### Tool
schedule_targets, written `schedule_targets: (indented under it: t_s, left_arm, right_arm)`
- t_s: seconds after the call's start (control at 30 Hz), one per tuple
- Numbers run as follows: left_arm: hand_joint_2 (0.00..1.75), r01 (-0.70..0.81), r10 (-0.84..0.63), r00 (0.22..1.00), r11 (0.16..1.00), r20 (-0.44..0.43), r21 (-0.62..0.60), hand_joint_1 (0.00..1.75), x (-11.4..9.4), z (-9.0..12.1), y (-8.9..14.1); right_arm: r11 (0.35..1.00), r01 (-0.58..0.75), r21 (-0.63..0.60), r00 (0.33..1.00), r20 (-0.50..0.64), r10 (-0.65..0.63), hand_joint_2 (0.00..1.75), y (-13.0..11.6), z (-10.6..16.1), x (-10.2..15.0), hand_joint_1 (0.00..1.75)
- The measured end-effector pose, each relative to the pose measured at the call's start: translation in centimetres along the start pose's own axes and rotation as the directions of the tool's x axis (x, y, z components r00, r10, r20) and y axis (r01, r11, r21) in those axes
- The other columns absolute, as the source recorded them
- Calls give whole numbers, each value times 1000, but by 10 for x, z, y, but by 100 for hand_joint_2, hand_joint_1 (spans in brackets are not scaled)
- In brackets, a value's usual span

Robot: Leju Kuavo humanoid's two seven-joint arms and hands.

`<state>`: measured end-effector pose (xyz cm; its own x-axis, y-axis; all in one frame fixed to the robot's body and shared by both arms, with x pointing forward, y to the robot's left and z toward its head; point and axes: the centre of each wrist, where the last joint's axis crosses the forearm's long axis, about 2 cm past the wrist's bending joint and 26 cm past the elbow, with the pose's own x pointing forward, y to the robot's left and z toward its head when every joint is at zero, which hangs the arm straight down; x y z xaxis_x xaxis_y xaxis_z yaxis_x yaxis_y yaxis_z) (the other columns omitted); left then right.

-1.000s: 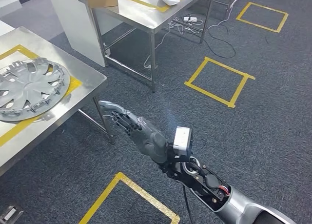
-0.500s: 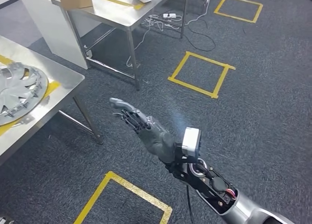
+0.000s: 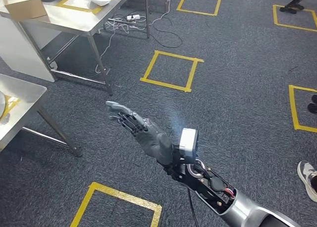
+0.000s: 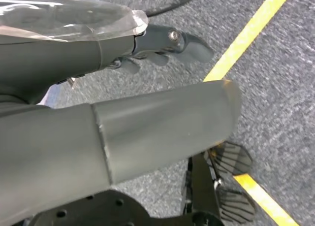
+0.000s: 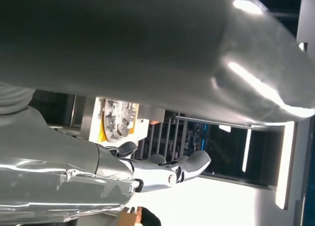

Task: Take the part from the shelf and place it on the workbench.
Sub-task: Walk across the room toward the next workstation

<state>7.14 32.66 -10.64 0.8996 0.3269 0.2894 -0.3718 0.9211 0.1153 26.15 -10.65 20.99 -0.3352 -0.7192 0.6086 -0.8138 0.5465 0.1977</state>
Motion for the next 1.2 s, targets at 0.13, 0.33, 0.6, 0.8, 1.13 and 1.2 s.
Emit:
schedule_targets:
  t_s: [0.13,0.33,0.6,0.8,1.13,1.2]
  left_arm:
    - [0,-2,2,1000,1000,2,-5,0,-1,0,-3]
    - [0,-1,1,1000,1000,6,-19,0,-4,1,-3]
    - [0,-1,2,1000,1000,31,-28,0,0,0,-4]
    - [0,3,-3,1000,1000,23,-15,0,-2,0,2]
    - [0,-3,3,1000,1000,17,-15,0,-1,0,-2]
    - [0,-3,3,1000,1000,9,-11,0,-2,0,-1]
  right_arm:
    - [1000,-6,-5,1000,3,6,0,-3,1,1,0]
    - [1000,-14,-13,1000,-2,14,0,-6,3,1,0]
    - [1000,-17,-21,1000,-1,17,0,-8,5,2,0]
    - [999,-13,-31,1000,-14,12,0,-6,10,0,0]
    - [999,-8,-36,1000,-25,7,0,-4,14,-1,0]
    - [999,-9,-36,1000,-27,8,0,-4,14,-1,0]
